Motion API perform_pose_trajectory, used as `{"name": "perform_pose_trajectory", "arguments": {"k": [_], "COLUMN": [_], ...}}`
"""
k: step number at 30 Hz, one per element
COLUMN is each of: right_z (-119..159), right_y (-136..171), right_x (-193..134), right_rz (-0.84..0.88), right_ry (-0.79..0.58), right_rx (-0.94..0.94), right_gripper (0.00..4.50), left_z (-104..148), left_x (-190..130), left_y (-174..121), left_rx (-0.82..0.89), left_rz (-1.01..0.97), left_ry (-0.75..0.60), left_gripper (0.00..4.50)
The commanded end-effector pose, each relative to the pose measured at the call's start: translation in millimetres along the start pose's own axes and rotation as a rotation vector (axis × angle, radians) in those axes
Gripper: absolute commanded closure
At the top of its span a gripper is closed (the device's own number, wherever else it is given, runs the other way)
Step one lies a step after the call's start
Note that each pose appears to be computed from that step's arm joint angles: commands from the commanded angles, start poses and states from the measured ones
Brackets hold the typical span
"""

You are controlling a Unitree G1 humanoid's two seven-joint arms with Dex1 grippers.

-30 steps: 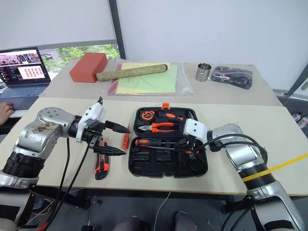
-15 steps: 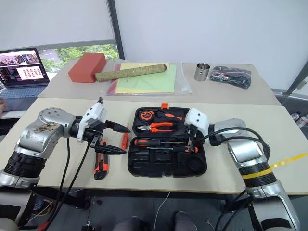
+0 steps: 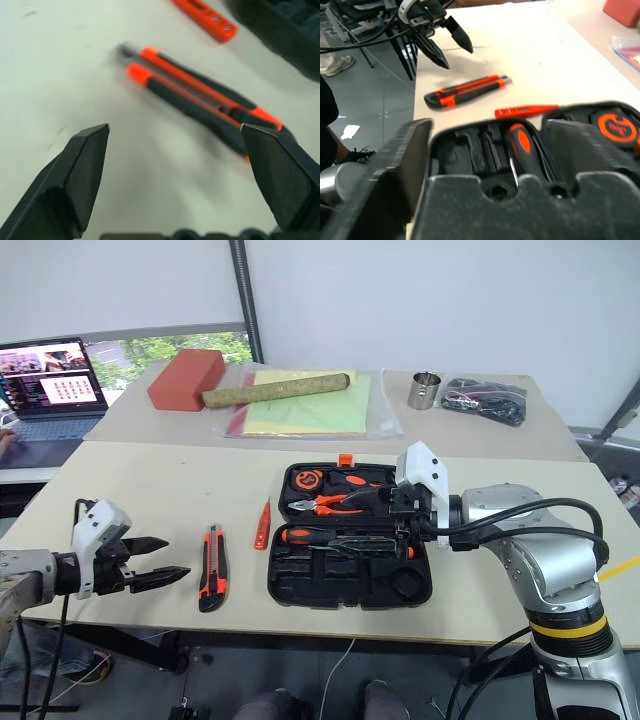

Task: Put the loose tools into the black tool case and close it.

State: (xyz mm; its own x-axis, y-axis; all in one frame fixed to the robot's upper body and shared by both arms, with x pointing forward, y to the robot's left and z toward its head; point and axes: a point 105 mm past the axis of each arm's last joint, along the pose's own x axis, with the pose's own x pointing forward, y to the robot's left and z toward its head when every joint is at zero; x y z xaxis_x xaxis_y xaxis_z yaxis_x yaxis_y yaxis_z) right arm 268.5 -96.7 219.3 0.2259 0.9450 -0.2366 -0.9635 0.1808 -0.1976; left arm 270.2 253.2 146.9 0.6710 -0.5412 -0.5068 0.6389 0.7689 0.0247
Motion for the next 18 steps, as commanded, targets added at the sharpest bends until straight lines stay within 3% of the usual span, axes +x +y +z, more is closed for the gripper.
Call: {"name": "perform_pose_trajectory", "arguments": {"k": [1, 12, 18], "right_z": [9, 16, 16], "right_y": [5, 7, 13], "right_x": [0, 2, 2], "right_rz": [0.004, -0.088, -0.134], "right_ry": [-0.008, -0.037, -0.048], "right_rx": [-0.058, -0.103, -0.095], "right_gripper": [0.05, 0.05, 0.05], "left_z": [31, 74, 76], "left_x": [7, 80, 116], "left_y": [-17, -23, -22], "left_rx": [0.001, -0.268, -0.237], "left_rz": [-0.047, 0.035, 0.075], "left_ry": [-0.044, 0.126, 0.188], "left_gripper": [0.00, 0.00, 0.00]}}
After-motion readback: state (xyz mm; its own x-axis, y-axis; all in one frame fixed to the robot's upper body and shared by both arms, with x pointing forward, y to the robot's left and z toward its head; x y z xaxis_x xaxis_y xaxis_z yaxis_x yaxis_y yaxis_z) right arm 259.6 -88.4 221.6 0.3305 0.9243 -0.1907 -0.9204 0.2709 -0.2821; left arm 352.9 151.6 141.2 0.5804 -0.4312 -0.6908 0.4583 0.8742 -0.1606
